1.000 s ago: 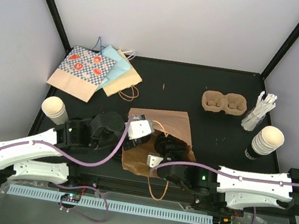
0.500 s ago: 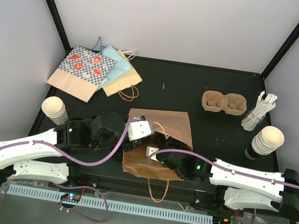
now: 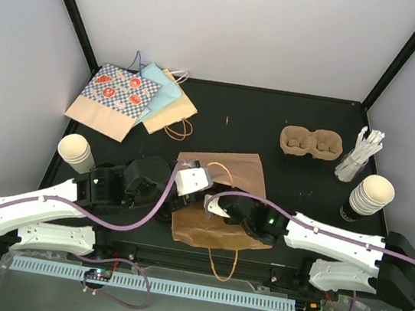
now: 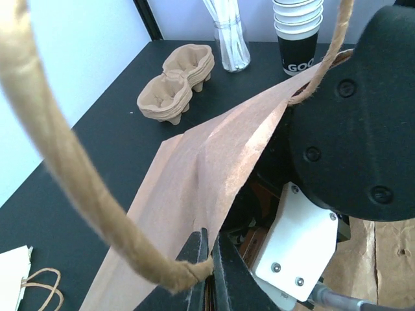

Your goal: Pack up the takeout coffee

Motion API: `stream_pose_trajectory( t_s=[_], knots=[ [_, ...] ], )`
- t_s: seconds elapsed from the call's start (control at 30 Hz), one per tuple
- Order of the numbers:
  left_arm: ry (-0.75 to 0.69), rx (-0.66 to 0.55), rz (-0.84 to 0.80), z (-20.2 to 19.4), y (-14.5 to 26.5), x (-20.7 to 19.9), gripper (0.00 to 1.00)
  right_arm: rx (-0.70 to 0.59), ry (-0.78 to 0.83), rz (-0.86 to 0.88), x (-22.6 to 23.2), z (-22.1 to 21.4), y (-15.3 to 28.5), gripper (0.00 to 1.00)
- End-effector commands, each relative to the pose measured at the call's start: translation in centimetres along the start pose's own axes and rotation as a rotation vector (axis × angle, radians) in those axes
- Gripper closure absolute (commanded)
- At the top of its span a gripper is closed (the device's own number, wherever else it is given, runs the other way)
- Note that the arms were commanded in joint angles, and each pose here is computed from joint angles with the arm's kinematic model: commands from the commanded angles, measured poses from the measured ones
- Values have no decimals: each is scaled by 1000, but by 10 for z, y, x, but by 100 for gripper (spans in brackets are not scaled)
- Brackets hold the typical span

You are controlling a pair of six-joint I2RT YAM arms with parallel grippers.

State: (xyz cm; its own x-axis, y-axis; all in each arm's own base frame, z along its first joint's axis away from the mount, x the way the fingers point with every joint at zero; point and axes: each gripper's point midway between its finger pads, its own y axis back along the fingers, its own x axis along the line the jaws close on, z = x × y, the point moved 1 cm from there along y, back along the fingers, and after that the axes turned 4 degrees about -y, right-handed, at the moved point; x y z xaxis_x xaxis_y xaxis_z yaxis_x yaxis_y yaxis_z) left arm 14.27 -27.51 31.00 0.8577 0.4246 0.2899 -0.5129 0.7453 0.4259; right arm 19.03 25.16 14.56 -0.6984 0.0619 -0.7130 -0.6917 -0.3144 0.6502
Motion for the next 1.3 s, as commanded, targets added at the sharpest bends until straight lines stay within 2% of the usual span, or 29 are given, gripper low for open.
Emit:
stream_pose_trajectory(
  t_s=[0.0, 0.2, 0.57, 0.73, 1.27],
  knots=[
    [9, -55, -35, 13, 6, -5, 98, -29, -51, 30, -4, 6, -4, 52],
    [8, -51, -43, 14, 5, -6, 99, -43, -83, 23, -11, 7, -10, 52],
    [25, -42, -79, 9, 3, -14, 98, -118, -116, -94, -33, 20, -19, 54],
    [31, -47, -99, 9, 2, -17, 99, -84, -102, -112, -32, 16, -28, 54],
    [67, -94, -90, 19, 13, -12, 98, -90, -149, -117, -43, 14, -33, 54]
  ],
)
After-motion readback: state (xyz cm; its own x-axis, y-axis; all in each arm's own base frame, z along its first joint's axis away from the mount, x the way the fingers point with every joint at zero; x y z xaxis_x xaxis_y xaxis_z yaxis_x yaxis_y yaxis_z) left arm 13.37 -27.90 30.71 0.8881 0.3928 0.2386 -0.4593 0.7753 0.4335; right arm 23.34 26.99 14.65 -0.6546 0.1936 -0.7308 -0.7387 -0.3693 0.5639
